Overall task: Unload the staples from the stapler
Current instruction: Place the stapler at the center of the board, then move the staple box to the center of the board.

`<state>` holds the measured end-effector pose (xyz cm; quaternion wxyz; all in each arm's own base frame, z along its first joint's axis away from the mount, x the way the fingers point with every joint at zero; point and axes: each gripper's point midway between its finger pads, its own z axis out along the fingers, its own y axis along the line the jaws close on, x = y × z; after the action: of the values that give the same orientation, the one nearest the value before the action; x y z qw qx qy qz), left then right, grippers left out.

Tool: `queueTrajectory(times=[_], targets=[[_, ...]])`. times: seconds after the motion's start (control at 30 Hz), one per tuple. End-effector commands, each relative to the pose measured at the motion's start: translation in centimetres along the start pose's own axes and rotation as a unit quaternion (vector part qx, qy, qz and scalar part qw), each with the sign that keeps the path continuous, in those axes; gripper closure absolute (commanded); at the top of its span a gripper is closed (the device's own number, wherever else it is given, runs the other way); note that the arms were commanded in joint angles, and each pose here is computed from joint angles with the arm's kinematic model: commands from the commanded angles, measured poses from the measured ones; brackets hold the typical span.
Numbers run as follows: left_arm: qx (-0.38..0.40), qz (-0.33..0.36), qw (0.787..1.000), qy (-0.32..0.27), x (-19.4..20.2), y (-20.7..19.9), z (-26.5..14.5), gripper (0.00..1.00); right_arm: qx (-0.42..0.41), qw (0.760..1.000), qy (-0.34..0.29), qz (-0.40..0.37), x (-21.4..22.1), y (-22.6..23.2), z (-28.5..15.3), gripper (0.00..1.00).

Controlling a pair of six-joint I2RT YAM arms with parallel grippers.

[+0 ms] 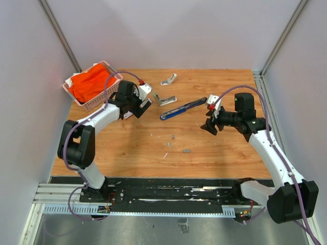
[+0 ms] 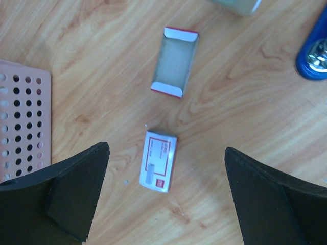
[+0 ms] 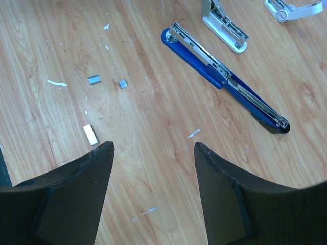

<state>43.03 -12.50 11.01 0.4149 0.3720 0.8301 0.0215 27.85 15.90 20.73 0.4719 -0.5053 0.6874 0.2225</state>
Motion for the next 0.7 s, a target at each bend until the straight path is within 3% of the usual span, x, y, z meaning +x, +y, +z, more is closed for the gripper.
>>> queueTrajectory(times=[0.0, 0.37, 0.67], targets=[[-0.001, -0.010, 1.000, -0.020, -1.8, 1.2, 1.9, 0.00, -0.015, 1.000, 0.000, -0.016, 0.6, 0.8, 0.4, 0.34], [-0.035, -0.136, 0.990, 0.023, -0.9, 4.8, 6.6, 0.07, -0.005, 0.999, 0.009, -0.034, 1.2, 0.6, 0.2, 0.34], [-0.018, -0.126, 0.992, 0.019, -1.5, 4.8, 9.0, 0.19, 0.000, 0.999, 0.019, -0.034, 1.7, 0.3, 0.3, 0.34]])
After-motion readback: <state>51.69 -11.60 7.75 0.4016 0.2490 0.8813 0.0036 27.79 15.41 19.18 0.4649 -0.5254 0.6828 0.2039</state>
